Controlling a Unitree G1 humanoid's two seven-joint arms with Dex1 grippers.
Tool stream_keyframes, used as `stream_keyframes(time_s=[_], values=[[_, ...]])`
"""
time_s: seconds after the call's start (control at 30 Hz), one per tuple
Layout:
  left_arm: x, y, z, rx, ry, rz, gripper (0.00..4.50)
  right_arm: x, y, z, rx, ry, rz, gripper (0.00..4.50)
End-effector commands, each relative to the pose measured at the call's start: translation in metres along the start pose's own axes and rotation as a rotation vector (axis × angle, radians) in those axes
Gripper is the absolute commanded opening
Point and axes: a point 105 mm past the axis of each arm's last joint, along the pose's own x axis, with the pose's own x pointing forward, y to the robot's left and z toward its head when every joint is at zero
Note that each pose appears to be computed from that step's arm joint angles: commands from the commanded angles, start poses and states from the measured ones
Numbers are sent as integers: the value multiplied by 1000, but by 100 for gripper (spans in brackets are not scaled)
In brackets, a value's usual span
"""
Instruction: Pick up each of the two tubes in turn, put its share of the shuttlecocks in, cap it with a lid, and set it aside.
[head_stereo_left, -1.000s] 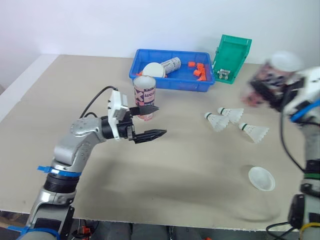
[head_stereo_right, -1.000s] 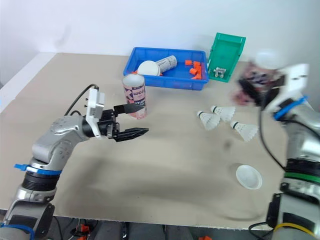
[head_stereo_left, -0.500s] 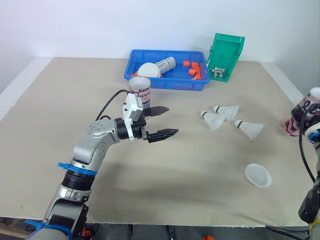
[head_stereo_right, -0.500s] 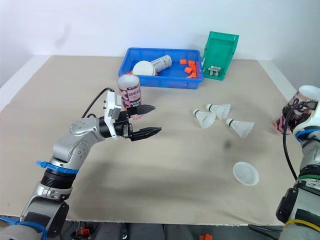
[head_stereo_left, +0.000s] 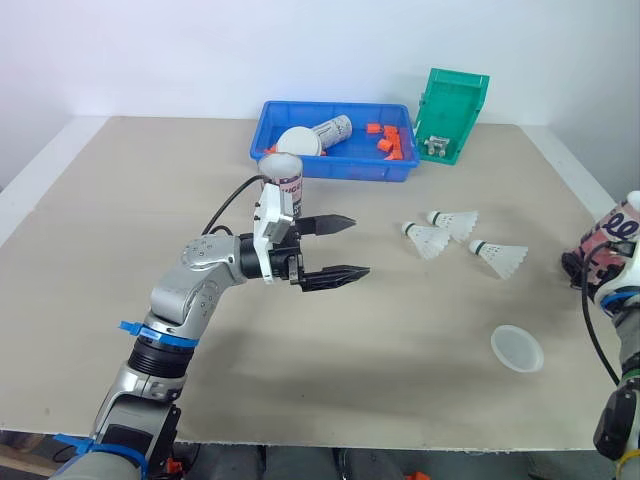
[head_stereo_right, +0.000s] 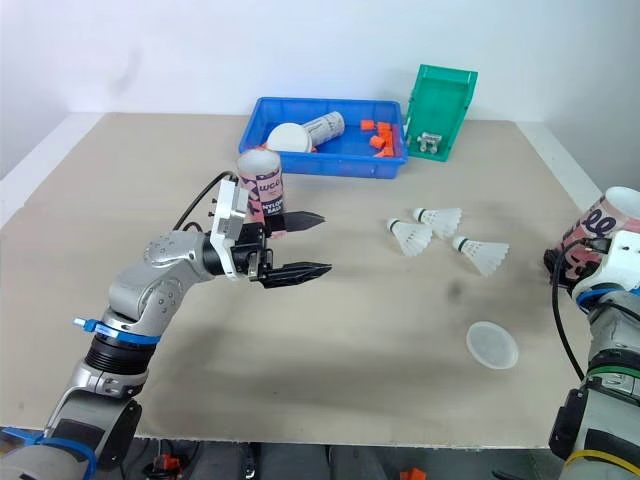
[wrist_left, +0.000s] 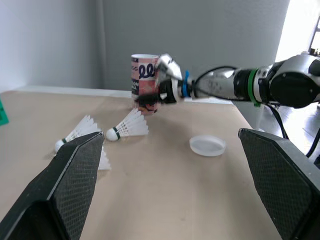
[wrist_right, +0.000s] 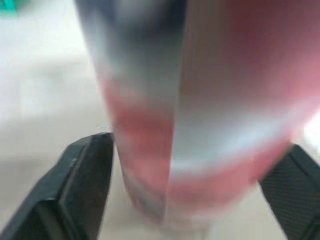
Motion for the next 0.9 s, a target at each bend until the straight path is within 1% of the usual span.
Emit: stream_keyframes(time_s=[0.03, 0.13, 0.33, 0.47, 0.53, 0.6, 0.67, 0.73, 0.83, 0.9], values=[[1, -1, 9, 34, -17, -15, 450, -6, -15, 3, -60, 17, -35, 446], [-2, 1, 7, 33, -9, 3, 450, -10, -18, -6, -111, 62, -36, 446], [-15, 3, 1, 21, 20, 33, 450, -23, -25, -5, -118, 90, 50, 446], [-33, 6, -6, 9, 60, 83, 450, -38, -29, -2, -126, 114, 120, 446], [-41, 6, -6, -10, 59, 113, 450, -48, -22, 1, -126, 122, 203, 446], [-54, 5, -10, -43, 70, 170, 450, -64, -4, 16, -140, 81, 341, 446], [-72, 5, -16, -78, 88, 255, 450, -87, 37, 39, -178, -5, 537, 446], [-92, 12, -24, -98, 120, 381, 450, -107, 80, 53, -252, -78, 705, 446], [-124, 25, -33, -156, 115, 573, 450, -124, 138, 65, -339, -160, 878, 446], [-139, 30, -36, -167, 106, 660, 450, -131, 167, 68, -356, -197, 952, 446]])
